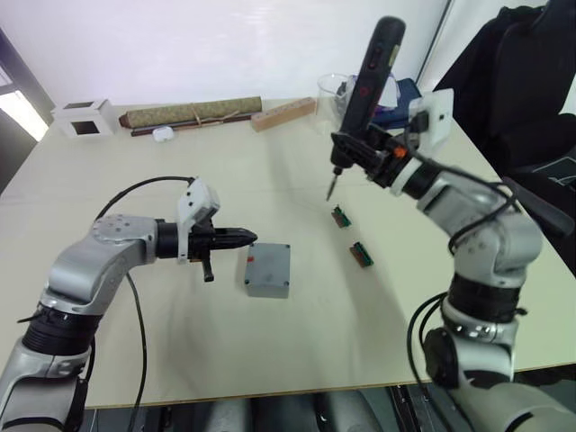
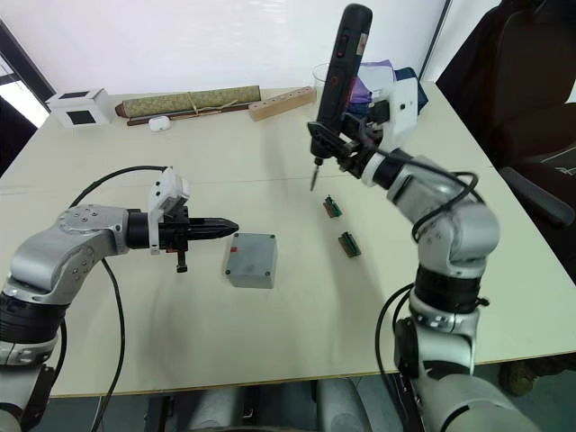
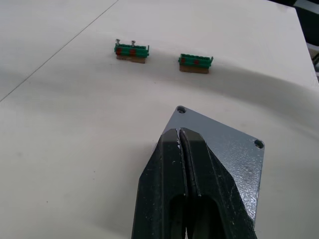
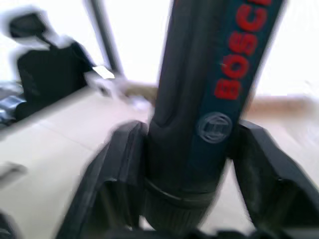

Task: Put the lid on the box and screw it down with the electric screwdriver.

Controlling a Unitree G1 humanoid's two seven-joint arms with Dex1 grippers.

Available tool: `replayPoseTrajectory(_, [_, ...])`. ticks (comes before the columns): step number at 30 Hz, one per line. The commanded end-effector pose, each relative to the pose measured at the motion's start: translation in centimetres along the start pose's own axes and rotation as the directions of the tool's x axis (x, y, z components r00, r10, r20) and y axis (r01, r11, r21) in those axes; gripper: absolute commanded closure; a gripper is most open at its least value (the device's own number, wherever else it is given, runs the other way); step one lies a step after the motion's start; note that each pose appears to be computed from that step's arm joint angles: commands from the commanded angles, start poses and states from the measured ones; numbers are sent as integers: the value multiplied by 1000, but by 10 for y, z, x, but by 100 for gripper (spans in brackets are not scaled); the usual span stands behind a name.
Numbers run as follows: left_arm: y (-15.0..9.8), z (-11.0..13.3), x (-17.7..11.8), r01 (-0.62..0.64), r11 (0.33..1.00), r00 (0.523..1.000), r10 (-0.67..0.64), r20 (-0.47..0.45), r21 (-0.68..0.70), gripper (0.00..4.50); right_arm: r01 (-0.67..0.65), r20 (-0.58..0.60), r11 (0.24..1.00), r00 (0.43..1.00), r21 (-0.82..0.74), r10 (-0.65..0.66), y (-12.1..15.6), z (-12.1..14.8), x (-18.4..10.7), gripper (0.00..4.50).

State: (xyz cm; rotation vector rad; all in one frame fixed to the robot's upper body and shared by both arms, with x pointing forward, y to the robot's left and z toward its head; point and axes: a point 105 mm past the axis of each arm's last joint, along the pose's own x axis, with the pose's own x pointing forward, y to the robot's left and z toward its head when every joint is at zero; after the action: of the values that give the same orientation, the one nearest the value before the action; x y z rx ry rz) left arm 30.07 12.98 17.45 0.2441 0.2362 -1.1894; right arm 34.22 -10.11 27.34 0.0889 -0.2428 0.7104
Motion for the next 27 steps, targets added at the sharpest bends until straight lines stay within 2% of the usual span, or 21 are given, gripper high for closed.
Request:
replayPoseTrajectory(1, [-5,2,1,16,999,1000,-15,-23,50,450,-26,130,997,991,-79,37,25,17,0,235])
replayPoseTrajectory(4, [-8,-10,4,29,997,997,-24,-80,66,450,-67,141,994,987,-84,78,43,8,1,235])
replayPoseTrajectory(10, [-8,-13,13,41,998,997,-38,-66,39,450,-140,83,982,985,-128,151,62,-15,2,235])
replayPoseTrajectory(13, [-5,-33,25,61,995,985,-46,-168,80,450,-196,60,972,977,-129,204,75,-28,0,235])
replayPoseTrajectory(27, [-6,-32,28,80,994,986,-69,-151,68,450,-197,31,971,979,-136,203,82,-42,-5,235])
